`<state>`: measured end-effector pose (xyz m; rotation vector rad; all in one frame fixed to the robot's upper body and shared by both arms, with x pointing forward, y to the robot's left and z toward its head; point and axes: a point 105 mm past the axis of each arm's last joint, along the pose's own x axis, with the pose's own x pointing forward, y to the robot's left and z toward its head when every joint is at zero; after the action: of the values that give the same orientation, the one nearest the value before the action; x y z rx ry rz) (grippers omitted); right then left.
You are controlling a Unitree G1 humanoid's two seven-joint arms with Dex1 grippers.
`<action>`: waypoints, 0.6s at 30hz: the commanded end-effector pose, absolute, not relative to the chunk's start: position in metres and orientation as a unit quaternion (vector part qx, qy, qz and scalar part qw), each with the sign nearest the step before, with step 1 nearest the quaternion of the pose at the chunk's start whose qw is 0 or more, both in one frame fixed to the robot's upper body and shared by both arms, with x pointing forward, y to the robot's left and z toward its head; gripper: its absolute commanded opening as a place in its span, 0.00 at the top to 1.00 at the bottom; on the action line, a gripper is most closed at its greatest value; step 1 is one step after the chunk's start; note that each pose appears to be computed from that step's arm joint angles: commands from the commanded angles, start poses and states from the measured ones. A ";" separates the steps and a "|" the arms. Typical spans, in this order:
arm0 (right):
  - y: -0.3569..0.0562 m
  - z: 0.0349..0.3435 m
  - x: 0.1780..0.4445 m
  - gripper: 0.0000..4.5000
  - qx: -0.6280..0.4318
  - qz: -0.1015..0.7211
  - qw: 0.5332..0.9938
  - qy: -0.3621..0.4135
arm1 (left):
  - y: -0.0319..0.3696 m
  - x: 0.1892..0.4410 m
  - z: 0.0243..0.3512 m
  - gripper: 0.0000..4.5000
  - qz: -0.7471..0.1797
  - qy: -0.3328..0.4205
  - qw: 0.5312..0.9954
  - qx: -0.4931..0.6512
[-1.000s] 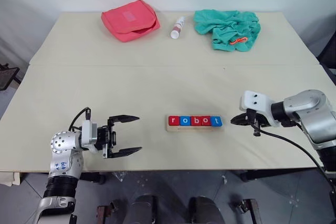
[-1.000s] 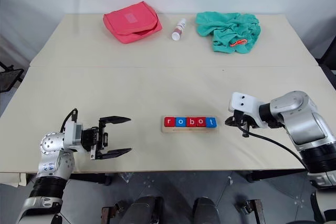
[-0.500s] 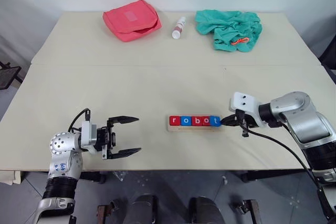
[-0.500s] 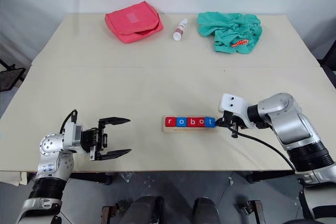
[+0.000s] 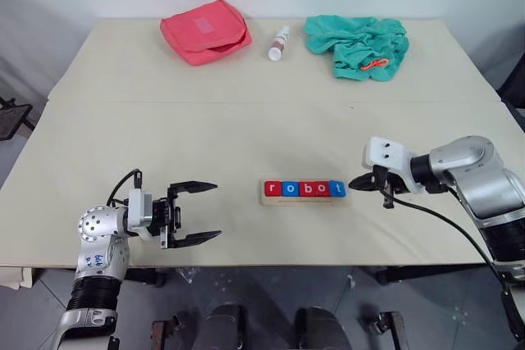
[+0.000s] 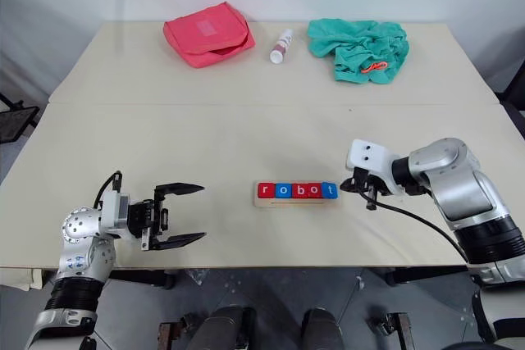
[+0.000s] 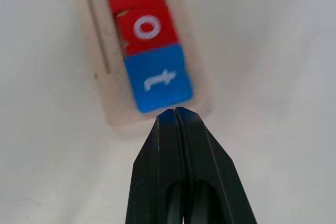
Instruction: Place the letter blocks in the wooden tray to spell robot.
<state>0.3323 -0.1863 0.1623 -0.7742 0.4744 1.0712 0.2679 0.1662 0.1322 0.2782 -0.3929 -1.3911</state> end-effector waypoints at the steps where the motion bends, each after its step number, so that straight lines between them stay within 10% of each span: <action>1: -0.173 0.181 0.335 0.99 -0.353 0.494 0.775 0.175 | 0.166 0.269 0.134 0.00 -0.632 -0.186 0.740 0.133; 18: -0.155 0.156 0.340 0.99 -0.319 0.506 0.782 0.177 | 0.166 0.267 0.135 0.00 -0.629 -0.186 0.742 0.135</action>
<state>0.3403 -0.1557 0.1527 -0.6726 0.4048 1.0904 0.2696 0.1645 0.1326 0.2760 -0.3970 -1.3848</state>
